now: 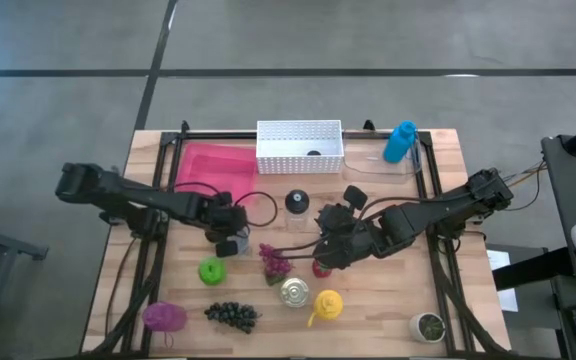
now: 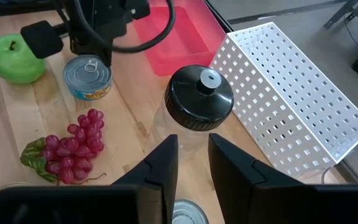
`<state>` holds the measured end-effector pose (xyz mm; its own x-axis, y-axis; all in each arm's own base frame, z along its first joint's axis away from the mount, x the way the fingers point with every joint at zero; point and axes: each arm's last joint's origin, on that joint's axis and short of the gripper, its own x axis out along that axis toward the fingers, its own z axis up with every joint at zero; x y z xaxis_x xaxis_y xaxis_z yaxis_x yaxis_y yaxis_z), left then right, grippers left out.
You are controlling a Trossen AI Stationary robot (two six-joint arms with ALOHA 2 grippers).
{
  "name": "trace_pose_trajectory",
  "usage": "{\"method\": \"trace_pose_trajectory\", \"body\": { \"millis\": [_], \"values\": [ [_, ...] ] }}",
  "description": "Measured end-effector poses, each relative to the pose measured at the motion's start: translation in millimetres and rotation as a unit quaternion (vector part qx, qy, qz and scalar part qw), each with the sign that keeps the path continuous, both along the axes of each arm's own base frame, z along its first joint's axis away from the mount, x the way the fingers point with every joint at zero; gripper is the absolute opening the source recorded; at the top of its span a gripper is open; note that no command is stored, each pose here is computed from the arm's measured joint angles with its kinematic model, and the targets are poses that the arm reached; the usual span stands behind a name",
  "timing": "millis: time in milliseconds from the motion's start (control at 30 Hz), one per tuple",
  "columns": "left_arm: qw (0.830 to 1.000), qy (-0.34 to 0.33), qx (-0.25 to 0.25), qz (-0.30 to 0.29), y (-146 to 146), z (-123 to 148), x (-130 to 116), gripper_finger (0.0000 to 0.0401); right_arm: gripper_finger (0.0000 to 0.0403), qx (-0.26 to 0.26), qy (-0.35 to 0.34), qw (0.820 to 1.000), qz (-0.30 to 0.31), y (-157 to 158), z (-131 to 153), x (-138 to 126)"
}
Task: Pick & Place Food Item
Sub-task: Put the yellow tuna can into the pink bin
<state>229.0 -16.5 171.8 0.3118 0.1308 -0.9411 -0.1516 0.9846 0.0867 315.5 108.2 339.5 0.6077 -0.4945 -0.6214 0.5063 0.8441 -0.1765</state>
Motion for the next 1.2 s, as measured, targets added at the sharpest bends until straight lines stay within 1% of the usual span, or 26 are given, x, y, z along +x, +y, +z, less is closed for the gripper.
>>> {"method": "trace_pose_trajectory", "body": {
  "millis": [133, 300, 933, 1100, 1200],
  "values": [
    [1.0, 0.009, 0.002, -0.007, -0.1, -2.5, 0.3, 0.0006, 0.0073, 0.0, 0.0, 1.0, 0.0, 0.1, -0.2, 0.1],
    [1.0, -0.001, 0.001, -0.007, 0.0, 1.2, -0.6, 0.0006, 0.0068, 0.0, 0.0, 1.0, 0.0, 0.1, -0.2, 0.2],
    [1.0, -0.003, 0.001, -0.009, -0.1, 2.0, -1.0, 0.0006, 0.0093, 0.004, 0.001, 1.0, 0.005, 1.3, -0.2, 0.1],
    [1.0, -0.001, 0.002, -0.011, 0.0, 1.7, -1.3, 0.0007, 0.0089, 0.005, -0.001, 1.0, 0.005, 1.4, -0.1, 0.4],
    [1.0, 0.0, 0.004, -0.013, 0.0, 1.6, -1.5, 0.0018, 0.0083, 0.006, -0.002, 1.0, 0.005, 1.5, 0.1, 0.6]
  ]
}}
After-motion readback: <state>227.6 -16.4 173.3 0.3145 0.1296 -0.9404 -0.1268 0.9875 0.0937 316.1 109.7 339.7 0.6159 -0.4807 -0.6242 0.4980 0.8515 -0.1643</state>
